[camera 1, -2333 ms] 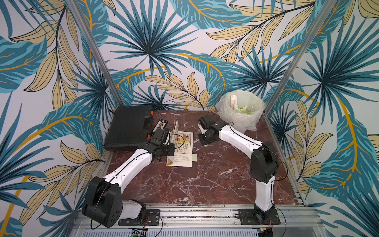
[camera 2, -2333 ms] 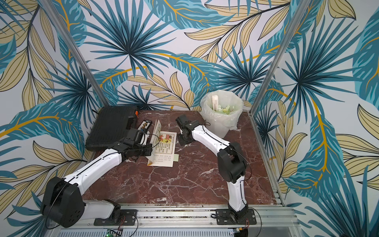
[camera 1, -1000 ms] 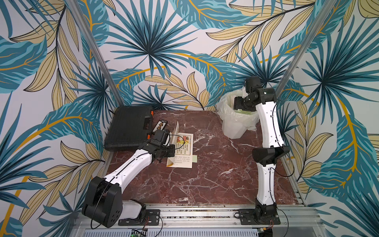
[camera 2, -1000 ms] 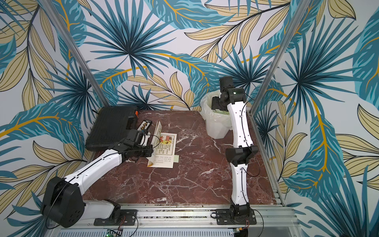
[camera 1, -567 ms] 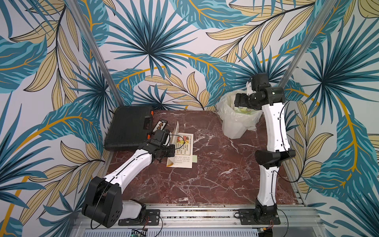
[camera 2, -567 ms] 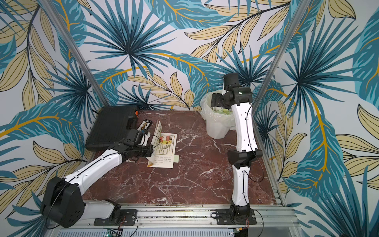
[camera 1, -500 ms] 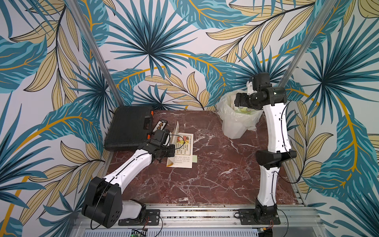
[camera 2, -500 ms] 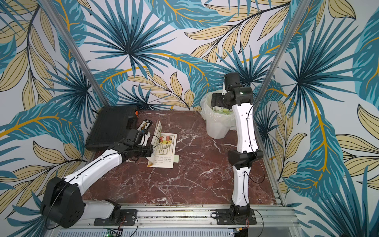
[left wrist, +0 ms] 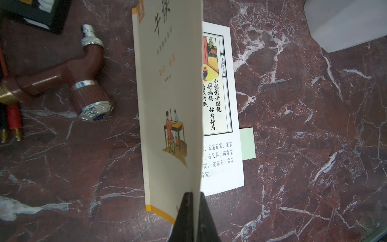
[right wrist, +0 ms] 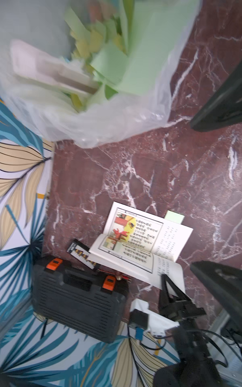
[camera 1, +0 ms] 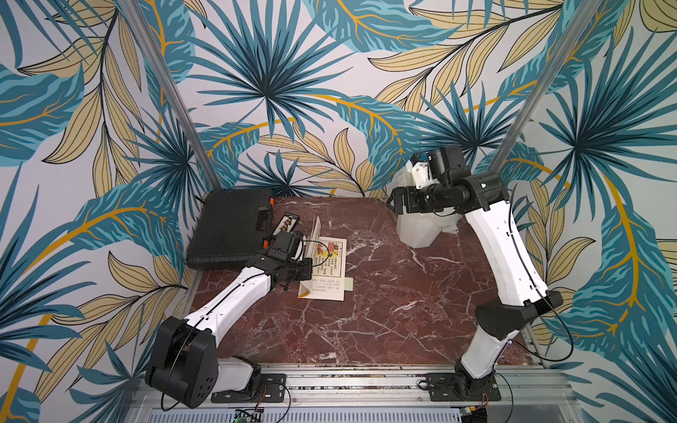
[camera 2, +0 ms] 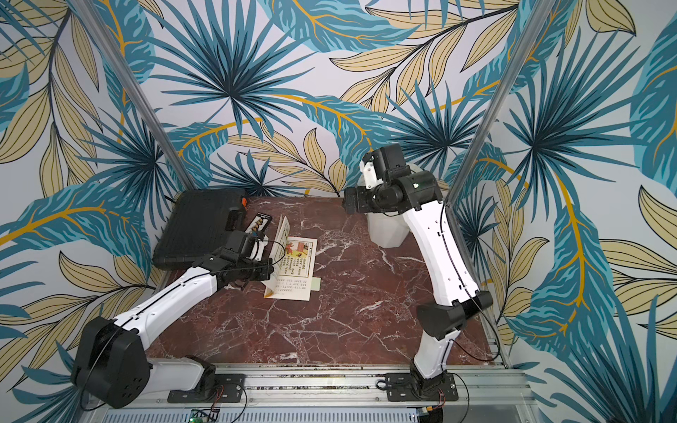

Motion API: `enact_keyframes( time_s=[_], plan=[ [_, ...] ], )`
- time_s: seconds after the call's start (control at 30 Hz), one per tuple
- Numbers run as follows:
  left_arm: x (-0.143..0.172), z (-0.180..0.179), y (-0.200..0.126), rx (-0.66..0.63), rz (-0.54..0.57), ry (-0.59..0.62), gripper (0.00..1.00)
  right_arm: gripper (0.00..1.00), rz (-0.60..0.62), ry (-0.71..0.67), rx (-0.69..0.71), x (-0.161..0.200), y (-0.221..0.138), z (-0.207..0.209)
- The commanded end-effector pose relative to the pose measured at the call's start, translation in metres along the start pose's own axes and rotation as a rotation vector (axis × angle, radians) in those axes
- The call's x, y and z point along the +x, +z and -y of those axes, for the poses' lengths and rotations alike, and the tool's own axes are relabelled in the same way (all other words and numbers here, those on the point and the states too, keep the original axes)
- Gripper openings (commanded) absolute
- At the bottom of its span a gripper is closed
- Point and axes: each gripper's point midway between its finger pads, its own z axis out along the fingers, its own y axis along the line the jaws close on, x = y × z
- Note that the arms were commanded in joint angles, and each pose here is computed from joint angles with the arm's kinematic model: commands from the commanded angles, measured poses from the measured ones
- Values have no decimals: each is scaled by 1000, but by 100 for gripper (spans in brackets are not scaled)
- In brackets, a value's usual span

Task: Peel off the used sticky note
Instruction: Place the note in the trash bin, then tear off the note from the book.

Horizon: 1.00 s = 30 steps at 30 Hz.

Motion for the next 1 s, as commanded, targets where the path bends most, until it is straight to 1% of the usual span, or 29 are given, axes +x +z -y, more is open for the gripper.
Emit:
enact_keyframes(
  time_s=[0.0,0.07,0.27,0.43,0.57,0.6,0.77,0.97],
  plan=[
    [5,-4,1,-2,1,-1,0,99,76,61,-147,2,17,-19],
    [7,-6,2,-11,-4,-6,0,99,37,92,-202,26,36,-25],
    [24,-18,17,-53,-58,-40,0,90,-84,222,-341,96,100,-39],
    [38,-29,27,-92,-96,-64,0,83,-211,306,-383,157,153,-44],
    [44,-31,32,-87,-106,-70,0,78,-307,326,-381,195,184,-54],
    [45,-30,34,-84,-108,-71,0,78,-307,322,-389,198,192,-58],
    [54,-29,46,-64,-129,-83,0,75,-387,314,-396,230,220,-83],
    [73,-35,69,-72,-165,-120,0,71,-444,321,-408,253,240,-104]
  ],
)
